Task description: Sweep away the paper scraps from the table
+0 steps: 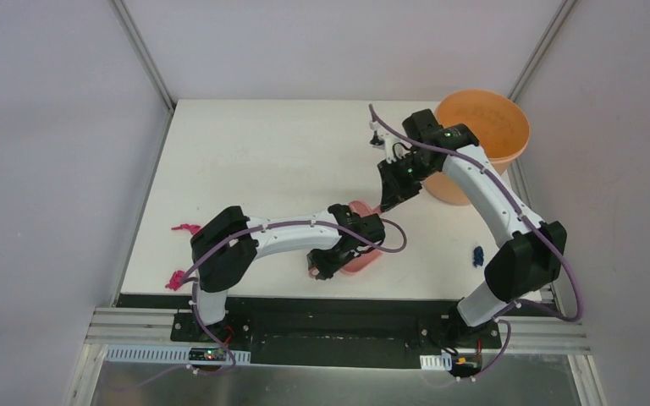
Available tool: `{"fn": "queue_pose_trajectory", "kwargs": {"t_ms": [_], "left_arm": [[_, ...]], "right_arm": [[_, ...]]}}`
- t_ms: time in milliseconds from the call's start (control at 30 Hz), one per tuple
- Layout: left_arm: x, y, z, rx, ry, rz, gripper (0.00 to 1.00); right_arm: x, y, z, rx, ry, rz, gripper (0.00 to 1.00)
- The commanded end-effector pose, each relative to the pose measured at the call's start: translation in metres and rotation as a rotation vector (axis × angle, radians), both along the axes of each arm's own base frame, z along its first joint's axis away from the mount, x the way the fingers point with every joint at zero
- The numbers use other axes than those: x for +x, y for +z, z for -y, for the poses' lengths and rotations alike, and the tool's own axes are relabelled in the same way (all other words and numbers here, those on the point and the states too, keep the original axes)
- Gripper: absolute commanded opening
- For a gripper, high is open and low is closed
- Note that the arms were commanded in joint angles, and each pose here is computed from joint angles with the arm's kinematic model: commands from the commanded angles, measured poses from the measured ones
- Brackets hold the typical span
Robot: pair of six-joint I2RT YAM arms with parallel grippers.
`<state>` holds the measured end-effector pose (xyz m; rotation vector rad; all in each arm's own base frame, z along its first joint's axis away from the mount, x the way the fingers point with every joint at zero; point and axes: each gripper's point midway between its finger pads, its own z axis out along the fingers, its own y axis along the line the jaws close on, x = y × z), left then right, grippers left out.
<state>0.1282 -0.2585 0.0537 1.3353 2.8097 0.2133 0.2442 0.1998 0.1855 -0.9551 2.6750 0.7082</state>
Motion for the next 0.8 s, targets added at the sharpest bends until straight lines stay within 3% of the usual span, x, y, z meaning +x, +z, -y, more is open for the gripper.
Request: {"fn": "queue_pose_trajectory", "kwargs": {"t_ms": [0, 133, 267, 400, 533, 633, 767], "left_arm": [[0.006, 0.004, 0.016, -0.061, -0.029, 0.024, 0.00], [0.015, 0.009, 0.019, -0.110, -0.023, 0.095, 0.00], [0.022, 0.013, 0.027, -0.202, 0.006, 0.161, 0.00], [0.024, 0.019, 0.034, -0.268, 0.041, 0.194, 0.00], [0.029, 0.009, 0.027, -0.233, 0.039, 0.229, 0.00], [0.028, 0.008, 0.030, -0.224, 0.022, 0.244, 0.00], [0.027, 0.011, 0.032, -0.246, 0.027, 0.246, 0.00]], "right_arm": [[-0.010, 0.048, 0.001, 0.179, -0.047, 0.006, 0.00], [0.002, 0.043, 0.016, 0.106, -0.083, 0.095, 0.00], [0.004, 0.041, 0.013, 0.130, -0.093, 0.100, 0.00], [0.013, 0.067, 0.019, 0.142, -0.115, 0.201, 0.00], [0.028, 0.085, 0.036, 0.113, -0.165, 0.334, 0.00], [0.031, 0.078, 0.046, 0.099, -0.197, 0.338, 0.00], [0.012, 0.096, 0.045, 0.204, -0.173, 0.306, 0.00]]}}
